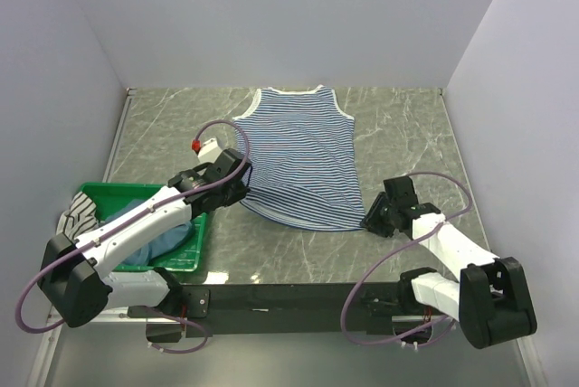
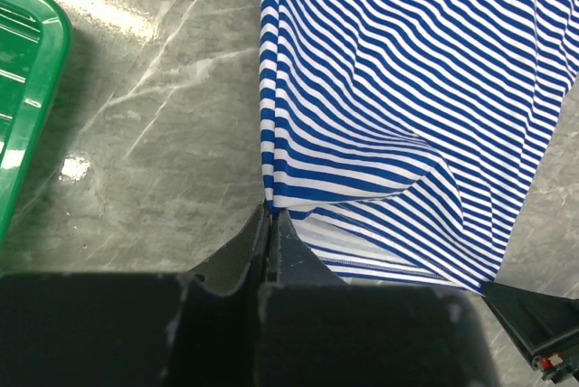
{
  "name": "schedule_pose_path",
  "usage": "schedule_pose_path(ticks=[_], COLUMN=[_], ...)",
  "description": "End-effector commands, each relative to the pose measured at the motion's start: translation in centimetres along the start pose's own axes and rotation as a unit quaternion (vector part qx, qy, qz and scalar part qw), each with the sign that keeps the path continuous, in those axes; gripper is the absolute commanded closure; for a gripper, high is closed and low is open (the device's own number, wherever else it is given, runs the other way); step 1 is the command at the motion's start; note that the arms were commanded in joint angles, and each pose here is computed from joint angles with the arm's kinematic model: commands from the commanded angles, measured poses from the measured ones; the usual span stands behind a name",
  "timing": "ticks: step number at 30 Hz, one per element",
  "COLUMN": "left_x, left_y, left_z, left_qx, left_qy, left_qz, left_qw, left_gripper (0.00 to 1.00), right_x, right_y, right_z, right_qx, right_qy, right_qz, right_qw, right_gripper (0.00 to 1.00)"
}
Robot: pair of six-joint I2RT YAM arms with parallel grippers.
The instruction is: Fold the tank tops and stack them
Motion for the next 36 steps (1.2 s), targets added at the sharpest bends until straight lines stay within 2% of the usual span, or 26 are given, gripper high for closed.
schedule_pose_path(ticks=[1, 3, 5, 6, 7, 8, 9, 13, 16, 21, 26, 28, 34, 36], left_x=[0.7, 0.8, 0.8, 0.8, 0.9, 1.0, 1.1, 2.6, 4.1, 7.5, 12.6, 15.0, 19.8, 20.7], left_y=[-0.5, -0.5, -0.6, -0.6, -0.6, -0.6, -0.6, -0.4, 0.0, -0.1, -1.5, -1.9, -3.1, -3.9], left_z=[-0.9, -1.0, -1.2, -1.2, -1.4, -1.5, -1.7, -3.8, -6.5, -10.9, -15.0, -16.4, -19.5, -20.7], left_qx=[0.007, 0.007, 0.007, 0.006, 0.008, 0.009, 0.009, 0.021, 0.040, 0.067, 0.094, 0.110, 0.151, 0.158], left_qy=[-0.018, -0.018, -0.019, -0.019, -0.020, -0.021, -0.023, -0.049, -0.079, -0.138, -0.212, -0.245, -0.312, -0.327], left_qz=[0.025, 0.026, 0.027, 0.026, 0.026, 0.027, 0.027, 0.033, 0.044, 0.095, 0.162, 0.199, 0.278, 0.293], left_qw=[1.000, 0.999, 0.999, 0.999, 0.999, 0.999, 0.999, 0.998, 0.995, 0.983, 0.959, 0.943, 0.896, 0.884], left_gripper=[1.00, 0.99, 0.99, 0.99, 0.99, 0.99, 1.00, 0.99, 0.99, 0.99, 1.00, 0.99, 0.99, 1.00], right_x=[-0.8, -1.0, -1.2, -1.3, -1.2, -1.1, -0.9, 2.2, 7.1, 13.5, 22.2, 25.9, 32.8, 33.3], right_y=[-0.2, -0.1, -0.2, -0.2, -0.2, -0.2, 0.0, 1.6, 5.6, 10.1, 14.7, 16.2, 19.9, 21.4], right_z=[-0.1, 0.0, 0.2, 0.2, 0.2, 0.1, -0.2, -2.3, -5.9, -9.7, -13.1, -13.8, -15.1, -15.6], right_qx=[-0.006, -0.007, -0.002, -0.002, -0.001, 0.003, 0.007, 0.029, 0.038, 0.057, 0.069, 0.071, 0.089, 0.101], right_qy=[-0.016, -0.015, -0.012, -0.011, -0.012, -0.017, -0.022, -0.080, -0.158, -0.228, -0.321, -0.352, -0.395, -0.392], right_qz=[0.015, 0.014, 0.018, 0.020, 0.021, 0.023, 0.023, 0.022, -0.016, -0.059, -0.133, -0.171, -0.260, -0.282], right_qw=[1.000, 1.000, 1.000, 1.000, 1.000, 1.000, 0.999, 0.996, 0.987, 0.970, 0.935, 0.918, 0.876, 0.870], right_gripper=[0.60, 0.62, 0.71, 0.77, 0.91, 0.98, 1.00, 1.00, 1.00, 1.00, 1.00, 1.00, 1.00, 1.00])
Point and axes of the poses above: each gripper's point midway between its finger pads, its own x axis back along the fingers, its own y axis along the line the jaws close on, z = x × y, the point moved 7 cm from there along x, back along the fingers, and after that the axes turned 12 degrees about -x, right-handed, at the moved point
